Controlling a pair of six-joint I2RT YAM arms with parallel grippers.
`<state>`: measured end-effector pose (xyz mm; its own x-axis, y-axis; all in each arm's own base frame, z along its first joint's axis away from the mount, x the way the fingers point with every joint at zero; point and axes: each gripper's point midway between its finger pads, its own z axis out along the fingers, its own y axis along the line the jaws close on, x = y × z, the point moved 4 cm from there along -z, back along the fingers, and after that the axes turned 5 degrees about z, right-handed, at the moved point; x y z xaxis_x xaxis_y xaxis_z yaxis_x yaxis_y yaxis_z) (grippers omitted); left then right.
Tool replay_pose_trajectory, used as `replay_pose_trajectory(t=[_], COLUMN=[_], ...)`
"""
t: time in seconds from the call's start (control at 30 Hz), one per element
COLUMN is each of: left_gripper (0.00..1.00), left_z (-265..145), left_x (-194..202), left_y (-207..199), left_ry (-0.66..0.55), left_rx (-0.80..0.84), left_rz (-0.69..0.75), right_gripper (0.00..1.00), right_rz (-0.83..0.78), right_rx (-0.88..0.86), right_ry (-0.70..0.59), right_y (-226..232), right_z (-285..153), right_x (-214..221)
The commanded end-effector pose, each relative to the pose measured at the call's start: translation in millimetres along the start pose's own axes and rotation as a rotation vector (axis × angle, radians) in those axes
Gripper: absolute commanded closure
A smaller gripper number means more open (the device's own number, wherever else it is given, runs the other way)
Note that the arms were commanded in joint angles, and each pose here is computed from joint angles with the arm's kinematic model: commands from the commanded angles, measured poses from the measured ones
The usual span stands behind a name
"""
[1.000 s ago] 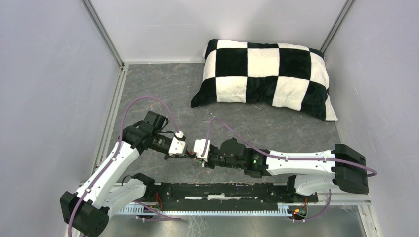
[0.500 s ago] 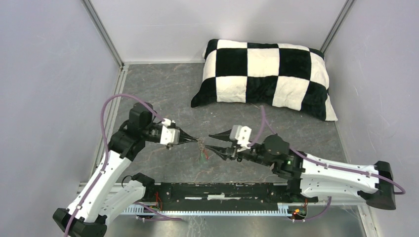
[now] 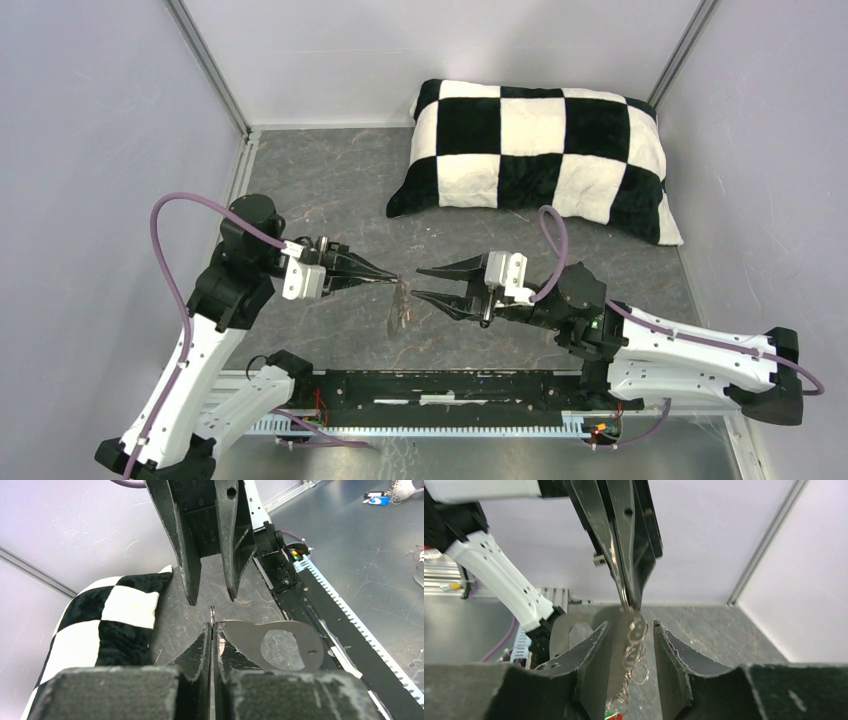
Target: Put the keys on the keyring
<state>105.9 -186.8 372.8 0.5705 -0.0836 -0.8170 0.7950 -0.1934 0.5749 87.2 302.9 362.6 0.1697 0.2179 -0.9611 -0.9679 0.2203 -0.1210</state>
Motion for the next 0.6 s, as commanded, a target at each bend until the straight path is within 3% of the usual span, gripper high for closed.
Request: replay_pose_trajectory(t=[0.0,0.23,0.57], left_gripper=[0.98,0.98,0.98], left_z=[-0.6,-2.4,-9.3], left_x=[-23.5,-24.7,-2.6], left_y=[-0.4,-1.9,-5.4], left_ry=[-0.046,-0.028,0.078], left_rx=[0.022,-0.002,-0.095], left_rz=[0.044,0.019,0.089], right_gripper=[0.58,0.6,0.62], right_rz=[-0.016,-0.004,-0.115], right_rx=[-0.082,-0.123,-0.051], right_ry=[-0.168,-0.135,0.149], right_y=[7.2,11.5,-5.8], right_z=[12.0,25.8,27.6], right_x=[-52.3,-48.5,-17.6])
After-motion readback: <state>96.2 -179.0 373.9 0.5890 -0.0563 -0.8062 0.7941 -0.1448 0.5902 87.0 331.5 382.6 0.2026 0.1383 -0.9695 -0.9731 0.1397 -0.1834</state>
